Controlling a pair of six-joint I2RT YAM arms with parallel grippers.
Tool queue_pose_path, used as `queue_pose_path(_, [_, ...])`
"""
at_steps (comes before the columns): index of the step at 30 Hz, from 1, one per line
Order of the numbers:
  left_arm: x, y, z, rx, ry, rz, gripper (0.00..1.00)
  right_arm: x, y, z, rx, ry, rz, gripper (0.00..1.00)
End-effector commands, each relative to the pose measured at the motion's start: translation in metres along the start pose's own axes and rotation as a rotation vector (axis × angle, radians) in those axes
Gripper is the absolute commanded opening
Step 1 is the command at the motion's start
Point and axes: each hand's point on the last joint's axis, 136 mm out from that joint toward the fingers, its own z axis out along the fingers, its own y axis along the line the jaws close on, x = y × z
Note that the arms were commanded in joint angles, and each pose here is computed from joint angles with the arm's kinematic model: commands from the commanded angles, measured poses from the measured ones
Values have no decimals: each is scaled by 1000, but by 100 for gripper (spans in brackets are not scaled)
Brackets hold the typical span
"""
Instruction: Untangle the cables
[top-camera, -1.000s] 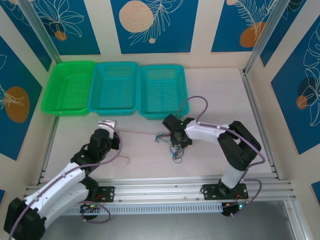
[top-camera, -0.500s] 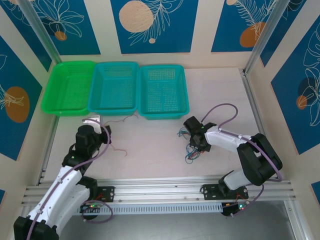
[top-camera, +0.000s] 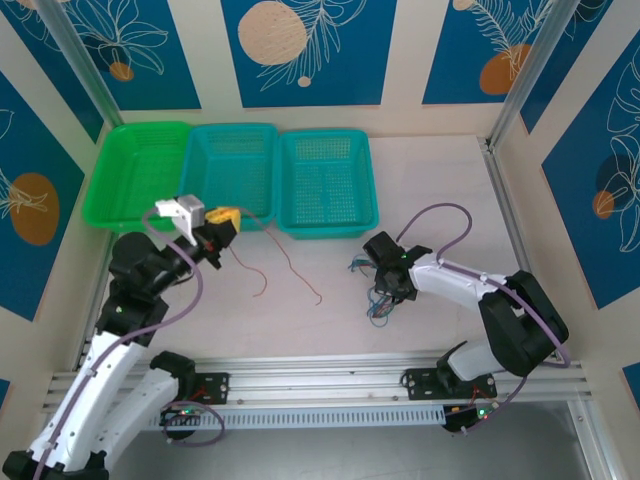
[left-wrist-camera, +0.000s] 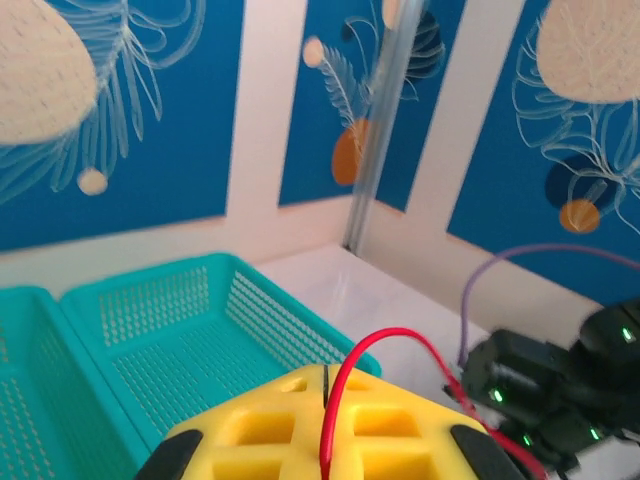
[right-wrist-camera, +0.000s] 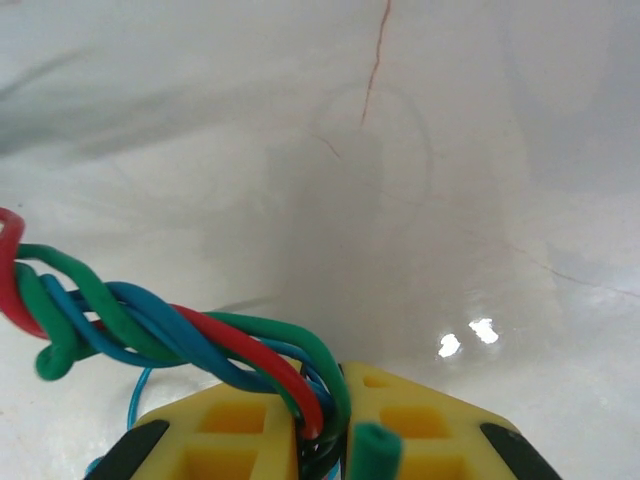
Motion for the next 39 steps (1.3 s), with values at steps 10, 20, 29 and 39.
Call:
queue_pose_path(10, [-83, 178, 33, -741, 65, 200, 0, -6, 10, -21, -88, -62, -12, 16])
queue_pose_path(20, [-52, 340, 4, -1027, 127, -49, 0, -2, 8, -34, -129, -69, -56, 16])
queue_pose_path(29, [24, 421, -27, -1142, 254, -187, 40, 0, 0, -49, -166, -95, -46, 16])
queue_pose_path(39, [-4, 378, -27, -1027, 102, -337, 70, -3, 6, -53, -213, -103, -43, 16])
